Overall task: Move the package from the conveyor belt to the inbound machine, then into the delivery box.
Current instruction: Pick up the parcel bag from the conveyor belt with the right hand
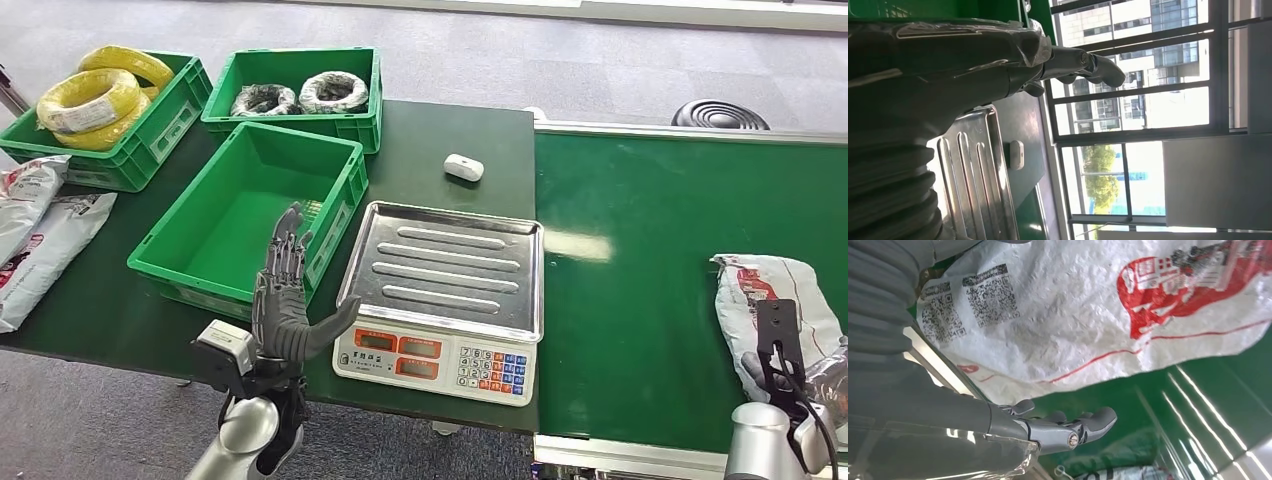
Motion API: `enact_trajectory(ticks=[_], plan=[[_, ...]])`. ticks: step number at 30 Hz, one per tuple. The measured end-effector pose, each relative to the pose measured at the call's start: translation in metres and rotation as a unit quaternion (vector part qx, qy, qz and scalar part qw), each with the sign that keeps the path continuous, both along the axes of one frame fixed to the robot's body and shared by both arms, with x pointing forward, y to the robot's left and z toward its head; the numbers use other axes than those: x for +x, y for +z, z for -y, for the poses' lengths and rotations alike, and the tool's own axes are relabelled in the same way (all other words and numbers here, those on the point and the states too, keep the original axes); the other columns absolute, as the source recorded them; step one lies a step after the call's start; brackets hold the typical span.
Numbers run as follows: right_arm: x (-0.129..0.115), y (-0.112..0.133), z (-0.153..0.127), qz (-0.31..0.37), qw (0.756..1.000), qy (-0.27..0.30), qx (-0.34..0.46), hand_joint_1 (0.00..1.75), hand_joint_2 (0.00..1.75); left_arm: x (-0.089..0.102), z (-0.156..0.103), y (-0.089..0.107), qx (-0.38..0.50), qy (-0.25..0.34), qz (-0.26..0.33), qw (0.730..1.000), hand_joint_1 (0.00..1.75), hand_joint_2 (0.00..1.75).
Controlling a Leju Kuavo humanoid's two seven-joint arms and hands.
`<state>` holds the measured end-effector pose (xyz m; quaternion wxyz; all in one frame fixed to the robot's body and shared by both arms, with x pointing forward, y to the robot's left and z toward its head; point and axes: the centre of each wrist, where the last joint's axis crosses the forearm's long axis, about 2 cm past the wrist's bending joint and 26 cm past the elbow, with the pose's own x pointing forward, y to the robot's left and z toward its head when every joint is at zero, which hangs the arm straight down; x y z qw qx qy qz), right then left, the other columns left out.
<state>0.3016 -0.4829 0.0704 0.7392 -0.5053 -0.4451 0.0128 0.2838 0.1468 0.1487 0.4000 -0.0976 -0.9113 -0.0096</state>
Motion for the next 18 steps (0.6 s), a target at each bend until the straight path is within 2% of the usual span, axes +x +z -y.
enact_trajectory(ticks=[7, 9, 13, 18], plan=[[0.012, 0.001, 0.013, -0.066, 0.996, 0.003, 0.052, 0.00, 1.75, -0.009, 0.003, 0.007, -0.007, 0.015, 0.016, 1.000, 0.00, 1.75], [0.020, 0.004, 0.015, -0.094, 0.993, 0.037, 0.055, 0.00, 1.75, -0.012, 0.003, 0.011, -0.011, 0.017, 0.024, 0.999, 0.00, 1.75], [0.035, 0.009, 0.008, -0.130, 0.979, 0.145, 0.054, 0.00, 1.75, -0.017, 0.002, 0.017, -0.017, 0.018, 0.037, 0.999, 0.00, 1.75], [0.045, 0.015, 0.004, -0.134, 0.973, 0.180, 0.053, 0.00, 1.75, -0.020, 0.000, 0.020, -0.020, 0.018, 0.043, 0.999, 0.00, 1.75]])
